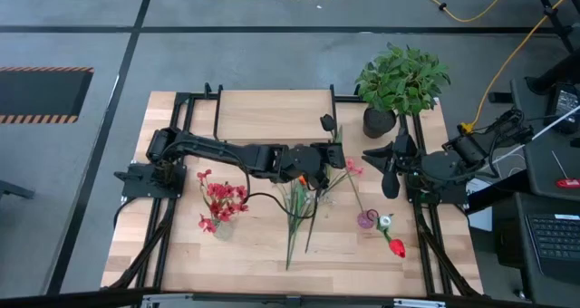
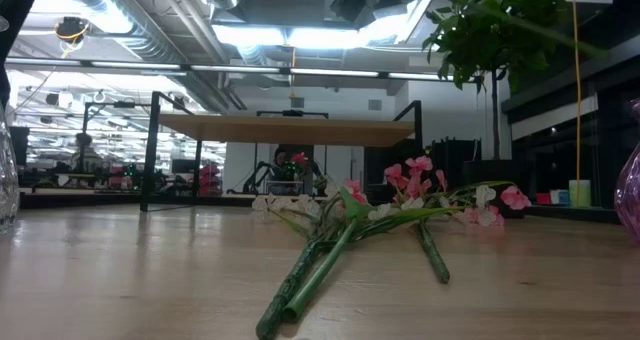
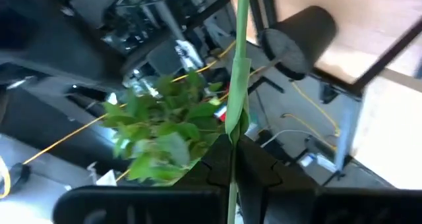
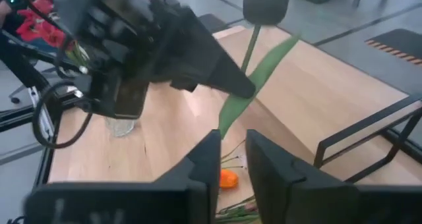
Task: Pick and place flowers into a vace then onto a shelf
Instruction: Put the black flower into the pink vase
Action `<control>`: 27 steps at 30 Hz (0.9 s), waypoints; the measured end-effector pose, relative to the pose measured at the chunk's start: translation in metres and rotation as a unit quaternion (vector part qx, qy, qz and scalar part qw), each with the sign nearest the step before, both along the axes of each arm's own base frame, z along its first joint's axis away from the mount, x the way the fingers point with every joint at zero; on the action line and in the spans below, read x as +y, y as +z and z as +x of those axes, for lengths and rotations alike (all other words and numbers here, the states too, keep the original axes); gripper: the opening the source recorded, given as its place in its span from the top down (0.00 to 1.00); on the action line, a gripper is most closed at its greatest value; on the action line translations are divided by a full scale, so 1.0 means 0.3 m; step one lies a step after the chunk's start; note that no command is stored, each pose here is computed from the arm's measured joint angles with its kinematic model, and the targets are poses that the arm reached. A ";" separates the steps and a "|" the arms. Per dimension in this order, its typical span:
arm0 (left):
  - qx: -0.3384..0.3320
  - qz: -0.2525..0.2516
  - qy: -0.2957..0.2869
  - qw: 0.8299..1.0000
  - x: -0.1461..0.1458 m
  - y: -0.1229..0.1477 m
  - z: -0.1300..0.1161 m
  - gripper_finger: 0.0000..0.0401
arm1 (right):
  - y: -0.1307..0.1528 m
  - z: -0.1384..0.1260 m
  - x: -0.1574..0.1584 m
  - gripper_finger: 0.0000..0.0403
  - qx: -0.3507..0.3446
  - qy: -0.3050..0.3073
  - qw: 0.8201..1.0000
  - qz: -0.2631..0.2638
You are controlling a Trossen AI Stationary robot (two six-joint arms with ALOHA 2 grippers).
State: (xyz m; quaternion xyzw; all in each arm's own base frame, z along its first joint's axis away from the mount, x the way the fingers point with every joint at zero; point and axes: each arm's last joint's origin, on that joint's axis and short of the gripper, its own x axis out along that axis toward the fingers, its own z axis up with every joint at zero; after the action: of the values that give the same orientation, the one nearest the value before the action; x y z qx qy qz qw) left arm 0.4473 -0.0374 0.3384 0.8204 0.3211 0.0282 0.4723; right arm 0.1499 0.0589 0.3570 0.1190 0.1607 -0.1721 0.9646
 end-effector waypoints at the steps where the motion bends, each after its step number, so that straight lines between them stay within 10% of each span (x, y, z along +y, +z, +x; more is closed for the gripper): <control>1: 0.000 0.005 -0.003 1.000 -0.004 0.003 0.000 0.99 | -0.003 0.006 0.000 0.78 0.003 0.001 1.000 0.001; 27: -0.035 0.031 -0.024 0.999 -0.009 0.037 0.011 0.99 | -0.055 0.139 -0.008 0.65 0.046 0.030 0.998 0.026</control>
State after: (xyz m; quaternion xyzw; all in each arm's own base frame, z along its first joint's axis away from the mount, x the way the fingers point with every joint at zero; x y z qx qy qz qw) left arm 0.4506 -0.0399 0.3494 0.8404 0.2838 0.0556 0.4583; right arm 0.1916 0.0566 0.3405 0.1308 0.2131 -0.1446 0.9574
